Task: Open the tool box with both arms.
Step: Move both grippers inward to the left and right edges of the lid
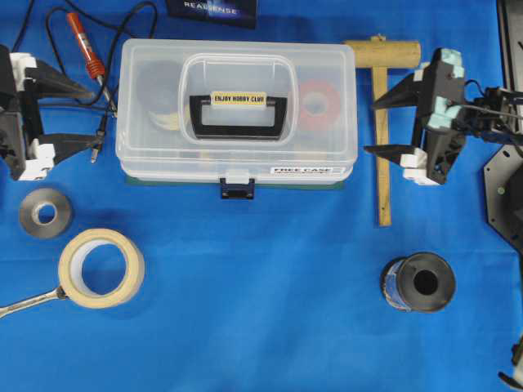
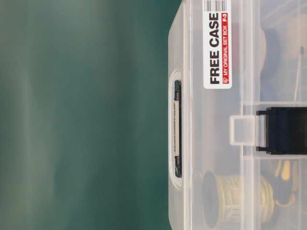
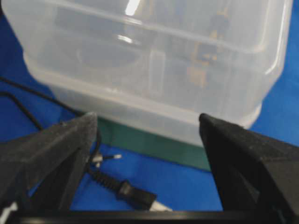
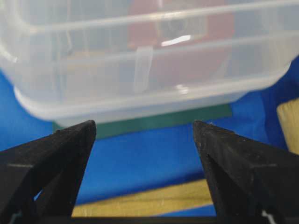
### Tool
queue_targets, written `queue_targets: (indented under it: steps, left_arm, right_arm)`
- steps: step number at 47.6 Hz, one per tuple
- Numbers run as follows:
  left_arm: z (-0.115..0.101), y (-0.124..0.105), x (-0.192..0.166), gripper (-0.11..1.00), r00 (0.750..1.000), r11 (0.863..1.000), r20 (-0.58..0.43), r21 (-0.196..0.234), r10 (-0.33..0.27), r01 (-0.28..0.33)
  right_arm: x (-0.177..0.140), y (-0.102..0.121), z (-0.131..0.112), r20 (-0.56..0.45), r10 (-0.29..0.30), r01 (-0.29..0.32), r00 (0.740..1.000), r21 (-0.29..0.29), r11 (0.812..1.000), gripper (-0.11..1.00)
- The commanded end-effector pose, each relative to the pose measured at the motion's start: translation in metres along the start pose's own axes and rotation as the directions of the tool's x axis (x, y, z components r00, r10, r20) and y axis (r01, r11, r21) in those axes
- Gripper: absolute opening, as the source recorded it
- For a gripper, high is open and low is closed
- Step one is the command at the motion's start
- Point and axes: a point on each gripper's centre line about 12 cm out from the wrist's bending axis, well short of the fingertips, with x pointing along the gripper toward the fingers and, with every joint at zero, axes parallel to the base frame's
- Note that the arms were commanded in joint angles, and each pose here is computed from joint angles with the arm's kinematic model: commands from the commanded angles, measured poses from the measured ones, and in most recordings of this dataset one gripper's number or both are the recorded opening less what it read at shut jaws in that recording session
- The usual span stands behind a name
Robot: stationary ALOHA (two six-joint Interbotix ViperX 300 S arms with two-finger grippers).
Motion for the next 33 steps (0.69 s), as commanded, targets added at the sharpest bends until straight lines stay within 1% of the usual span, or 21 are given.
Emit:
queue_targets:
  steps: [1,8,18,25,33]
  left_arm:
    - [0.014,0.0,0.006,0.86,0.999,1.0,0.054,0.003,0.002,-0.002]
    - [0.019,0.001,0.014,0.86,0.998,1.0,0.069,0.005,0.005,-0.005]
    - [0.02,0.001,0.029,0.86,0.999,1.0,0.034,0.007,0.006,-0.006]
    - [0.022,0.001,0.032,0.86,1.0,1.0,0.029,0.007,0.006,-0.006]
    - [0.028,0.0,0.03,0.86,0.999,1.0,0.051,0.006,0.004,-0.004]
  right_arm:
    - [0.002,0.001,0.015,0.051,0.002,-0.002,0.999,0.001,1.0,0.83]
    - [0.007,0.001,0.022,0.071,0.002,-0.002,0.998,0.001,1.0,0.83]
    - [0.012,0.001,0.028,0.08,0.002,-0.003,0.997,0.001,1.0,0.83]
    - [0.012,0.002,0.03,0.089,0.003,-0.003,0.996,0.001,1.0,0.83]
    - [0.011,0.002,0.036,0.106,0.004,-0.004,0.994,0.001,1.0,0.83]
